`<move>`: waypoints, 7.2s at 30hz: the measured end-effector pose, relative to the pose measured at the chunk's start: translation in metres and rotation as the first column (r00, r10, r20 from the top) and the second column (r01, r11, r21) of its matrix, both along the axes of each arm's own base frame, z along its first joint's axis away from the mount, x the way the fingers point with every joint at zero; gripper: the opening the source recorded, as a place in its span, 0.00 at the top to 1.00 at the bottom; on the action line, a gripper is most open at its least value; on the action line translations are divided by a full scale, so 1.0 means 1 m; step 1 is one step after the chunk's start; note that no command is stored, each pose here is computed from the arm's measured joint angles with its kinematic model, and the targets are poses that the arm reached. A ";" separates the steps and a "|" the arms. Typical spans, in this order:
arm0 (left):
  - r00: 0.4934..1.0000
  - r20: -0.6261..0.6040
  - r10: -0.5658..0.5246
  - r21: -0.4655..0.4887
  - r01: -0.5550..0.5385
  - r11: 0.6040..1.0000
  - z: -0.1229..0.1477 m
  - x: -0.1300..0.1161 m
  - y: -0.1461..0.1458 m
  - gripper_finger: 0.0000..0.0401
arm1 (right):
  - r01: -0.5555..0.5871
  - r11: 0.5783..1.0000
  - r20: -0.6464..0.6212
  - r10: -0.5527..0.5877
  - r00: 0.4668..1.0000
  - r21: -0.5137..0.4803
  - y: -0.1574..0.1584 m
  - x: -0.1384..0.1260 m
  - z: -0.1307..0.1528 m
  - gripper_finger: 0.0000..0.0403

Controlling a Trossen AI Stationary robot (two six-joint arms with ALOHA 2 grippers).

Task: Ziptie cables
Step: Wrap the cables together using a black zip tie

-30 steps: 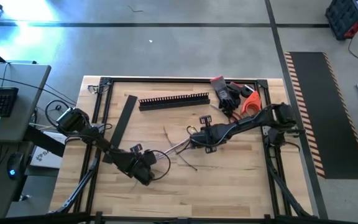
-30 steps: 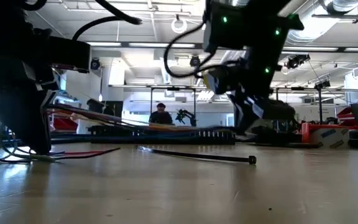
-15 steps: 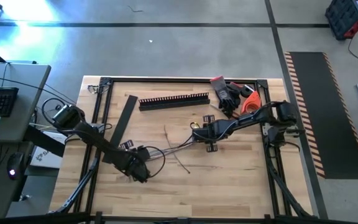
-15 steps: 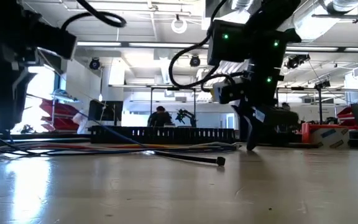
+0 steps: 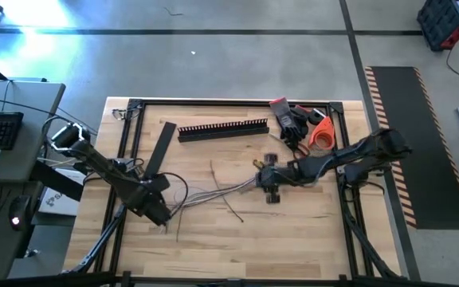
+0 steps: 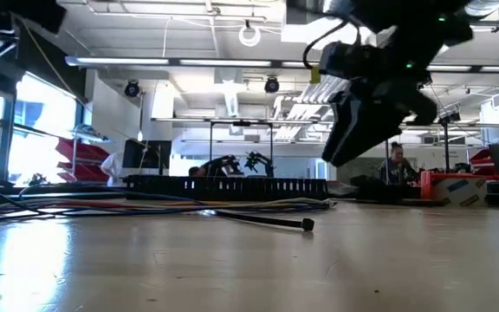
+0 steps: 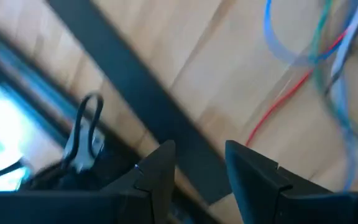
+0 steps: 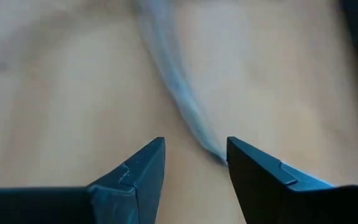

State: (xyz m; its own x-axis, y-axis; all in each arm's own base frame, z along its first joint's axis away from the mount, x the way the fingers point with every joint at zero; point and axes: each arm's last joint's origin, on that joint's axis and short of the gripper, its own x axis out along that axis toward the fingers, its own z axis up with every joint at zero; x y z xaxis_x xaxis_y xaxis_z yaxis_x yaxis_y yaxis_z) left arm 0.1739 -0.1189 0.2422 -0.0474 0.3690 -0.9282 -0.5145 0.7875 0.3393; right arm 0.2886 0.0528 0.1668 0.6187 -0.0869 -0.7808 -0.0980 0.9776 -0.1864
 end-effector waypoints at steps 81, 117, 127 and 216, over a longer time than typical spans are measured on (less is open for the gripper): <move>0.548 0.501 -0.670 0.419 0.524 0.742 -0.138 0.132 -0.057 0.70 | -0.150 0.978 -0.192 0.121 0.974 -0.145 0.115 0.094 -0.034 0.76; 0.578 0.498 -0.647 0.427 0.485 0.763 -0.140 0.128 -0.059 0.70 | -0.018 0.896 0.103 0.070 0.992 -0.444 0.110 0.085 -0.060 0.86; 0.583 0.483 -0.654 0.454 0.472 0.756 -0.140 0.127 -0.058 0.70 | -0.010 0.879 0.106 0.069 0.992 -0.478 0.103 0.090 -0.059 1.00; 0.495 0.753 -0.434 0.326 0.292 0.899 -0.161 0.091 -0.060 1.00 | 0.278 0.889 0.136 -0.346 0.928 0.365 -0.099 0.136 -0.071 0.53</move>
State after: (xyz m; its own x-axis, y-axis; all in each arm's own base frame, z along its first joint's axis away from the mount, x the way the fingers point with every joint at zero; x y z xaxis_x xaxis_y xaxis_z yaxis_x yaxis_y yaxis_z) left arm 0.2647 -0.1785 0.0809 0.8438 0.2982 -0.4463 -0.3026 0.9510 0.0634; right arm 0.4243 -0.0465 0.0954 0.7435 -0.0566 -0.6664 0.2270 0.9586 0.1718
